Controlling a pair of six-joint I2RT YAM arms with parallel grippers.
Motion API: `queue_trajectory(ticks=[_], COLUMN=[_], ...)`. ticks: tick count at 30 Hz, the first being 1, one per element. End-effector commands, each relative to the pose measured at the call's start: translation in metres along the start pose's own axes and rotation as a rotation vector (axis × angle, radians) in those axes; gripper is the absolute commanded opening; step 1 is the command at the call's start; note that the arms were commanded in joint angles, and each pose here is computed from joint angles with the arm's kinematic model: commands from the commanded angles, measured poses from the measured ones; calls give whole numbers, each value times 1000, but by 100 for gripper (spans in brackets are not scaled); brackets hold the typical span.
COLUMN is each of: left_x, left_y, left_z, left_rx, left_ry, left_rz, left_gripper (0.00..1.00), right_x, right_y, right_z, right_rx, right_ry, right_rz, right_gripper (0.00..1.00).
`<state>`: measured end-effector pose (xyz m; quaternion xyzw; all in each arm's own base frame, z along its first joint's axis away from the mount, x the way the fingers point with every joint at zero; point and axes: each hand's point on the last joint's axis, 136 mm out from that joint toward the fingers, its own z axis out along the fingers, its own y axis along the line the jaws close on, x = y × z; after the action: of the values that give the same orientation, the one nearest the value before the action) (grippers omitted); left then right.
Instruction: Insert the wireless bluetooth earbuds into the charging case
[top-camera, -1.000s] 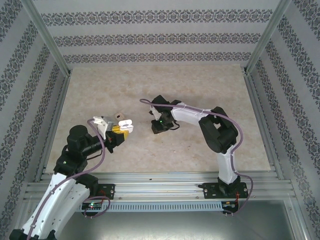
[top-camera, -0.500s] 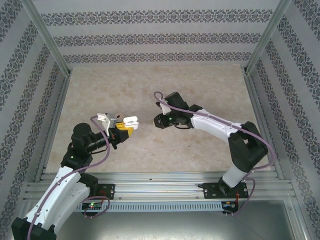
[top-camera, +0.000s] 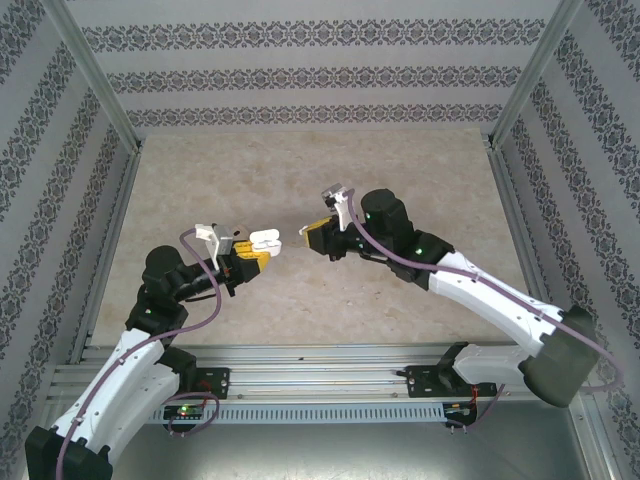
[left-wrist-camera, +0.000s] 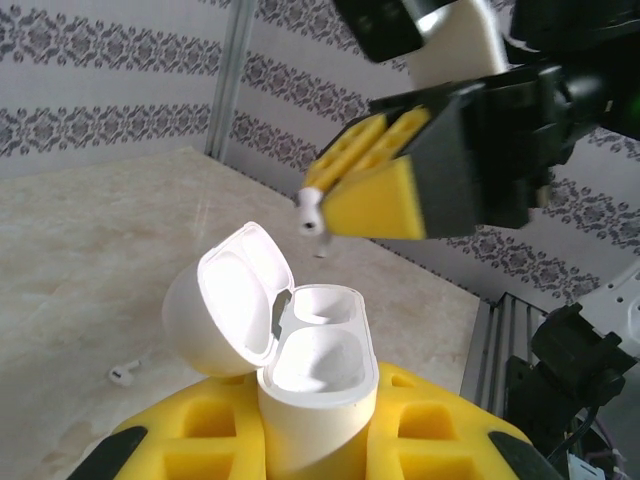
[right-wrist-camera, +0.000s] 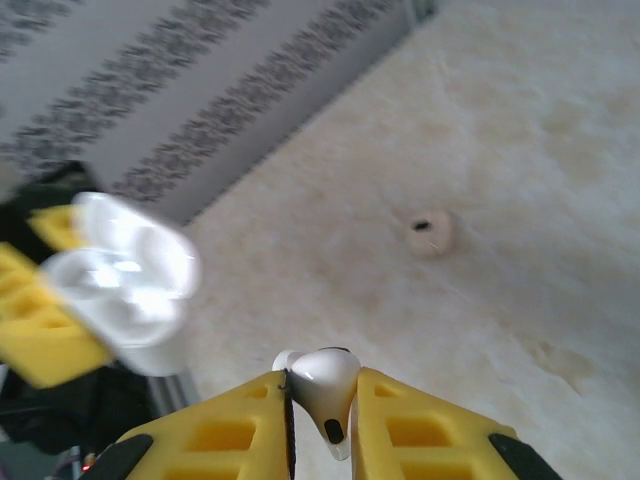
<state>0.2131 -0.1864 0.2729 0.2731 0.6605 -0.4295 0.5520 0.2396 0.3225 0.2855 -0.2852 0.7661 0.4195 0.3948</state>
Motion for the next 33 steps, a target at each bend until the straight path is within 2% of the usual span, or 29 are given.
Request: queue_trajectory(ticks=[1, 9, 21, 33], left_x=[-12, -16, -17, -20], left_y=[-16, -26, -32, -32], left_z=[0, -1, -2, -3], left_rx=[82, 134, 163, 157], left_ry=[-57, -70, -67, -73], left_rz=[55, 101, 101, 119], left_gripper=[0, 0, 0, 0], right_x=[-20, -24, -25, -8], right_y=[29, 71, 74, 67], right_z=[-8, -7, 9, 22], right_rx=[-68, -210, -236, -209], right_ry=[-69, -55, -5, 50], right_rz=[-98, -171, -176, -141], right_gripper=[21, 21, 21, 20])
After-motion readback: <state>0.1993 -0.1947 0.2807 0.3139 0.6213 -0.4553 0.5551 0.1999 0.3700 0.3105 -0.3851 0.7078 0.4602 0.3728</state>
